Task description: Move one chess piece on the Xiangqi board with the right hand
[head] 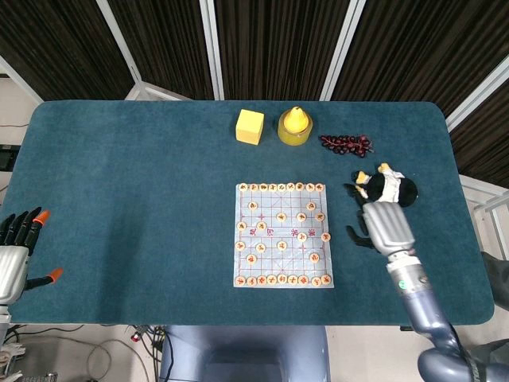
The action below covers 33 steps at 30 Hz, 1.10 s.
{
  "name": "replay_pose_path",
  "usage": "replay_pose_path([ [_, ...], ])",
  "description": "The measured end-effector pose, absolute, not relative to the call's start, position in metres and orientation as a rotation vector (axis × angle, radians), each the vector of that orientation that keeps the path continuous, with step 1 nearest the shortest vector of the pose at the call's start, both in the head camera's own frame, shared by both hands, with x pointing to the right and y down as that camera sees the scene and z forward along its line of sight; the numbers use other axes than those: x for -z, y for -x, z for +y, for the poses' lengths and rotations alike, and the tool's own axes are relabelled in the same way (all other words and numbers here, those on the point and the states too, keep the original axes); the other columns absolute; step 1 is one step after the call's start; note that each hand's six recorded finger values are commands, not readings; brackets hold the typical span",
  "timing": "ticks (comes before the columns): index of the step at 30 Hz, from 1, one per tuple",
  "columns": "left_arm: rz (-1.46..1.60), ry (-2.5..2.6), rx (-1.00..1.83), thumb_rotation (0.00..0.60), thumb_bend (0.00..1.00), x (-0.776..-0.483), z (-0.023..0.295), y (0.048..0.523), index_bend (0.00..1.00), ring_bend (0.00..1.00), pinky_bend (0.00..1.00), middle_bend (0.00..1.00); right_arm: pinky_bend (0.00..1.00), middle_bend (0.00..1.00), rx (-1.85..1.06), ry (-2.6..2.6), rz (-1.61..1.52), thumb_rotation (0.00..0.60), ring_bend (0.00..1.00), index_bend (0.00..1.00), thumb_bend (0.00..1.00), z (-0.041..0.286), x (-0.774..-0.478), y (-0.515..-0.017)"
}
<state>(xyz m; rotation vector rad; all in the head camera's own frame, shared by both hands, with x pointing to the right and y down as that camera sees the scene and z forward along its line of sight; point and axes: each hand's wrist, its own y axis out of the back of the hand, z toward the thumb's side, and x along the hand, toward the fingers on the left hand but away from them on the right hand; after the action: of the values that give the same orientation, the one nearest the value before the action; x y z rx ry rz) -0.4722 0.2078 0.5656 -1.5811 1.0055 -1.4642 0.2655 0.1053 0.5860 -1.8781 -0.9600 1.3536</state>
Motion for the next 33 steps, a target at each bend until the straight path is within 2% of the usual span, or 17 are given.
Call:
replay_pose_path([
  [6, 1.009, 1.588, 1.47, 0.6, 0.0, -0.567, 0.206, 0.473, 0.0, 0.0, 0.0, 0.0, 0.89, 1.0, -1.372, 1.937, -0.862, 0.6, 1.0, 0.24, 0.43, 0.103, -0.607, -0.223],
  [12, 1.005, 1.589, 1.471, 0.6, 0.0, -0.568, 0.205, 0.474, 0.0, 0.0, 0.0, 0.0, 0.91, 1.0, -1.435, 1.978, -0.767, 0.6, 1.0, 0.29, 0.43, 0.113, -0.634, -0.191],
  [27, 1.005, 1.602, 1.473, 0.6, 0.0, -0.57, 0.203, 0.475, 0.0, 0.0, 0.0, 0.0, 0.95, 1.0, -1.529, 2.012, -0.647, 0.6, 1.0, 0.32, 0.43, 0.143, -0.681, -0.152],
  [33, 1.01, 1.608, 1.477, 0.6, 0.0, -0.571, 0.202, 0.476, 0.0, 0.0, 0.0, 0.0, 0.96, 1.0, -1.562, 2.003, -0.64, 0.6, 1.0, 0.37, 0.43, 0.147, -0.693, -0.151],
])
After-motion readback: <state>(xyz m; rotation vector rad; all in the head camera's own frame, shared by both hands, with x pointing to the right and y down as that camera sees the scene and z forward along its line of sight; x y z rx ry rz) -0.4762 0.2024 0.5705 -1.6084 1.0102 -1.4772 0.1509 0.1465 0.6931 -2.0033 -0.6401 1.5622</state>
